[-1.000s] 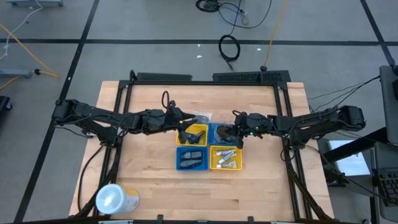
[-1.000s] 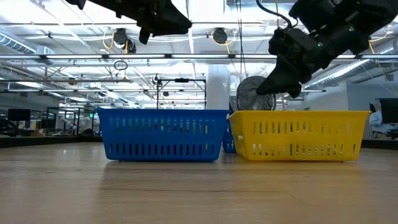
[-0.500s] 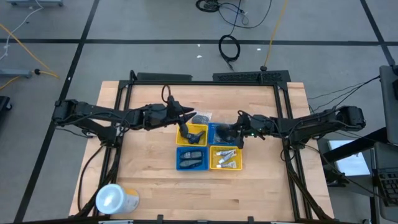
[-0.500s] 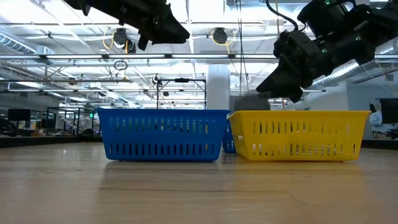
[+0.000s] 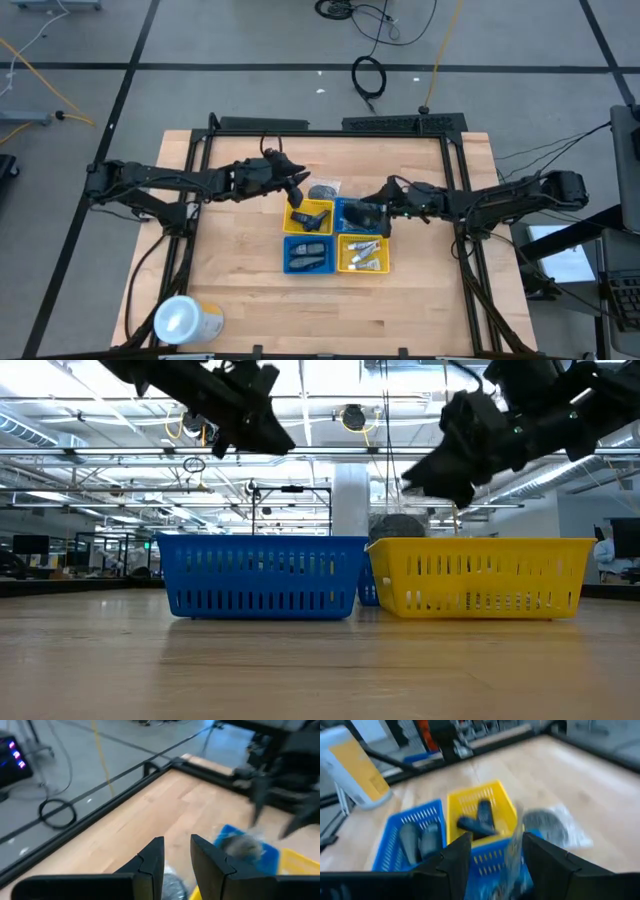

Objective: Pick & Place Travel size toiletries
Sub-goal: Put the black hairbrush into the right blue bin

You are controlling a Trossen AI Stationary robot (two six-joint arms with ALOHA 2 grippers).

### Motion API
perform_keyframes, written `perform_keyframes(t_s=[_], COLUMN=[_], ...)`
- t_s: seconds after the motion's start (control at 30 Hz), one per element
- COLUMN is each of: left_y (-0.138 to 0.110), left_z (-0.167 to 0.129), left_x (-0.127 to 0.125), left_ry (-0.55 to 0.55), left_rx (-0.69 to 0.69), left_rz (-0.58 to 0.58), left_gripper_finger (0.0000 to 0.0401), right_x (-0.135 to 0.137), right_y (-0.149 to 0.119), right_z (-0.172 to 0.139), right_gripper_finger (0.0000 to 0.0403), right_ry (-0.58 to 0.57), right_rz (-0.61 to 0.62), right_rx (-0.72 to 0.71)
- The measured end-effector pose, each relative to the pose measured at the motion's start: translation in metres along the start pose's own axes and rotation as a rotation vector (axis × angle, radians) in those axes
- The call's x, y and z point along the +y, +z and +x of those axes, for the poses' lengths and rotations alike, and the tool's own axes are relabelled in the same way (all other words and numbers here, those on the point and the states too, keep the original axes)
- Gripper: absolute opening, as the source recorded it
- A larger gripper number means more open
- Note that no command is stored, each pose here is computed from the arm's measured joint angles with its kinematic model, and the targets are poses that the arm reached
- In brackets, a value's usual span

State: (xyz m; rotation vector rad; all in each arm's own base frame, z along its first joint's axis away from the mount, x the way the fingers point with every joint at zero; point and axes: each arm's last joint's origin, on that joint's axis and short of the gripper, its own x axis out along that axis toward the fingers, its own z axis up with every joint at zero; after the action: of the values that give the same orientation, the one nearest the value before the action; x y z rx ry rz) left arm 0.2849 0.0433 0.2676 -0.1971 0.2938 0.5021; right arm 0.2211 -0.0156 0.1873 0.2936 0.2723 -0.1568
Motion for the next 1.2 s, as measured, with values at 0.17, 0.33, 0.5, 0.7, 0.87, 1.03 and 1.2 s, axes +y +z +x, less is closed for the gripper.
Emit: perform_keyframes(t_s=[0.17, 0.33, 0.5, 0.7, 0.87, 1.03, 1.2], left_y=[-0.004, -0.014, -0.039, -0.068, -0.077, -0.081, -0.089], left_z=[0.005, 0.021, 0.054, 0.082, 0.091, 0.098, 0.103], left_x=[0.022, 0.041, 0.057, 0.086, 0.106, 0.114, 0.115], left_ry=[0.091, 0.115, 0.018, -0.021, -0.084, -0.135, -0.175], left_rx=[0.076, 0.154, 0.294, 0.428, 0.467, 0.459, 0.493], left_rz=[-0.058, -0.107, -0.205, -0.349, -0.444, -0.472, -0.504], left_gripper_finger=[0.0093, 0.0093, 0.0093, 0.0093, 0.0093, 0.0093, 0.0093], right_x=[0.003, 0.005, 0.005, 0.004, 0.004, 0.004, 0.004], right_y=[0.012, 0.019, 0.02, 0.016, 0.015, 0.015, 0.015], right_z=[-0.006, -0.015, -0.018, -0.018, -0.017, -0.017, -0.017], right_gripper_finger=[0.0173, 0.0173, 0.0173, 0.0173, 0.0173, 0.0173, 0.0173], right_ry=[0.025, 0.035, 0.037, 0.025, 0.023, 0.022, 0.022], right_rz=[-0.057, -0.085, -0.087, -0.089, -0.09, -0.092, -0.093], right_rx=[-0.092, -0.136, -0.132, -0.085, -0.075, -0.074, -0.075])
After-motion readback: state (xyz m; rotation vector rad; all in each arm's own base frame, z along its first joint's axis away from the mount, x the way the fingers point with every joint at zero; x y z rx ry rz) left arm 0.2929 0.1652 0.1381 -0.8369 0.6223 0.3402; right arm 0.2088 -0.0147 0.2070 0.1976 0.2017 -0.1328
